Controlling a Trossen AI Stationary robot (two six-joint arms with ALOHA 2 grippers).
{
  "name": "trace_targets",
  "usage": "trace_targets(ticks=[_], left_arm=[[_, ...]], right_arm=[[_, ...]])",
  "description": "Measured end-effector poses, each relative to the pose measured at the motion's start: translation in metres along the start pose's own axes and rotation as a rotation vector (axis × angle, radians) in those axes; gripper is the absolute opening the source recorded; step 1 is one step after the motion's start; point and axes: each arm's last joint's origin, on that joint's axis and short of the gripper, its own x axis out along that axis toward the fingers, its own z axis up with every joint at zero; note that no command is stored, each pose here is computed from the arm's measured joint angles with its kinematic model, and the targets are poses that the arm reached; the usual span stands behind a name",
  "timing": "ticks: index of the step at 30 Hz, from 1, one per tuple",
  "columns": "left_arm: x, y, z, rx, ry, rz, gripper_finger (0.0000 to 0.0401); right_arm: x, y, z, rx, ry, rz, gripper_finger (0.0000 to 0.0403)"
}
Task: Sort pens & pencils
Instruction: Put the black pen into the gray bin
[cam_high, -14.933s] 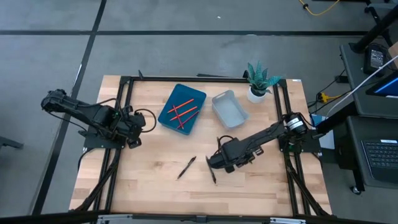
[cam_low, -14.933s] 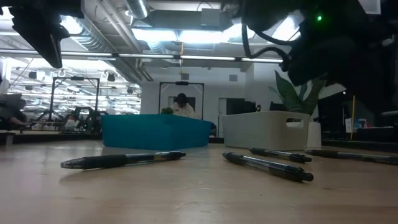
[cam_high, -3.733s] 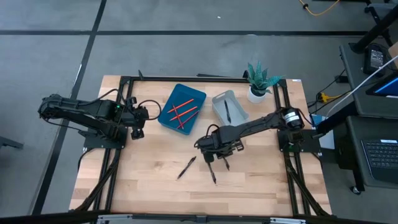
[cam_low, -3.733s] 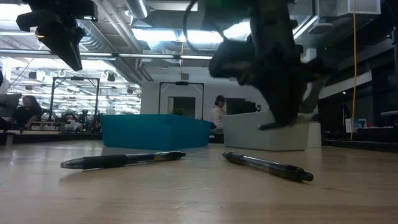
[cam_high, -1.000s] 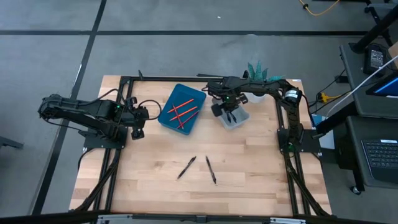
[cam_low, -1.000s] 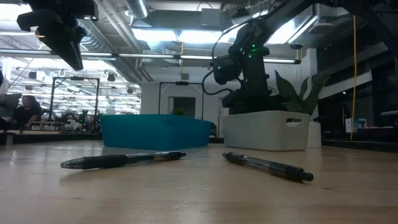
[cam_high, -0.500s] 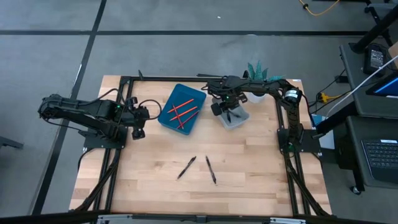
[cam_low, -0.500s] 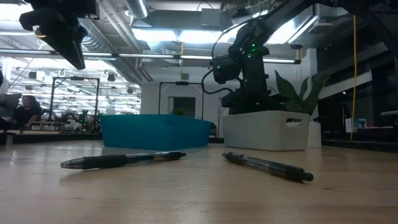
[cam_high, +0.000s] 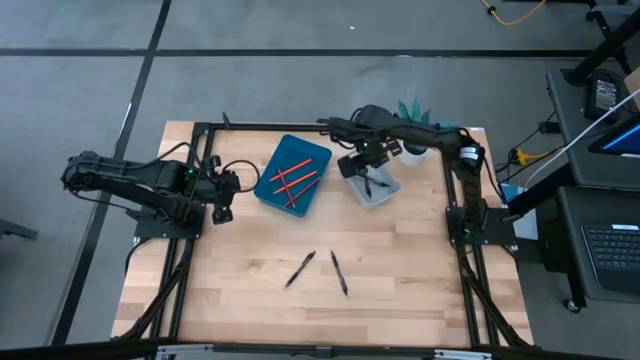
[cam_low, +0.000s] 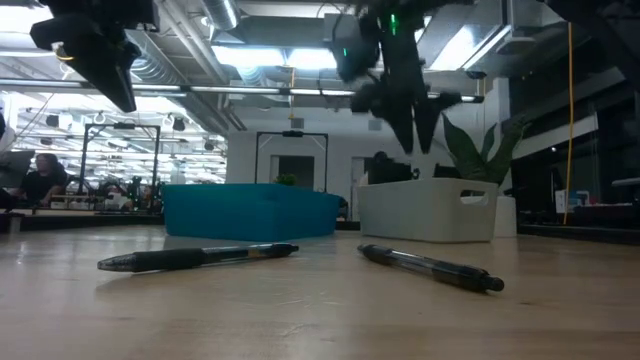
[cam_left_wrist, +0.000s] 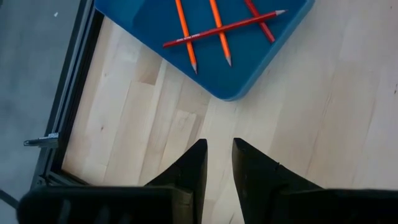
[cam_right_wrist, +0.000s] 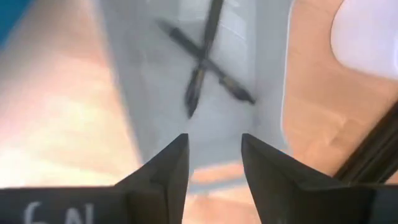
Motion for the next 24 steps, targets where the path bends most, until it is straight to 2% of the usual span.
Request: trace_targets(ticks=[2, 5, 9, 13, 17, 20, 24], left_arm=[[0.0, 0.0, 0.0, 0.008, 0.004, 0.001, 0.0069], [0.0, 0.0, -0.002, 0.03, 0.016, 0.004, 0.0069], [0.0, 0.001, -0.004, 0.042, 0.041, 0.011, 0.0069], [0.0, 0.002, -0.006, 0.048, 0.059, 0.016, 0.0069], [0.0, 0.002, -0.006, 0.052, 0.061, 0.016, 0.0069], [0.0, 0.002, -0.006, 0.054, 0.06, 0.015, 0.0069], [0.0, 0.002, -0.006, 0.055, 0.06, 0.015, 0.0069]], right_arm=[[-0.015, 0.008, -0.011, 0.003, -0.017, 0.013, 0.0148], [-0.032, 0.029, -0.032, -0.003, -0.048, 0.098, 0.0148], [-0.042, 0.062, -0.08, -0.039, -0.075, 0.144, 0.0148], [-0.028, 0.089, -0.131, -0.008, -0.071, 0.124, 0.0148], [-0.006, 0.116, -0.174, 0.056, -0.08, 0.198, 0.0148], [0.014, 0.133, -0.197, 0.108, -0.075, 0.28, 0.0149], [0.042, 0.141, -0.215, 0.196, -0.046, 0.321, 0.0149]])
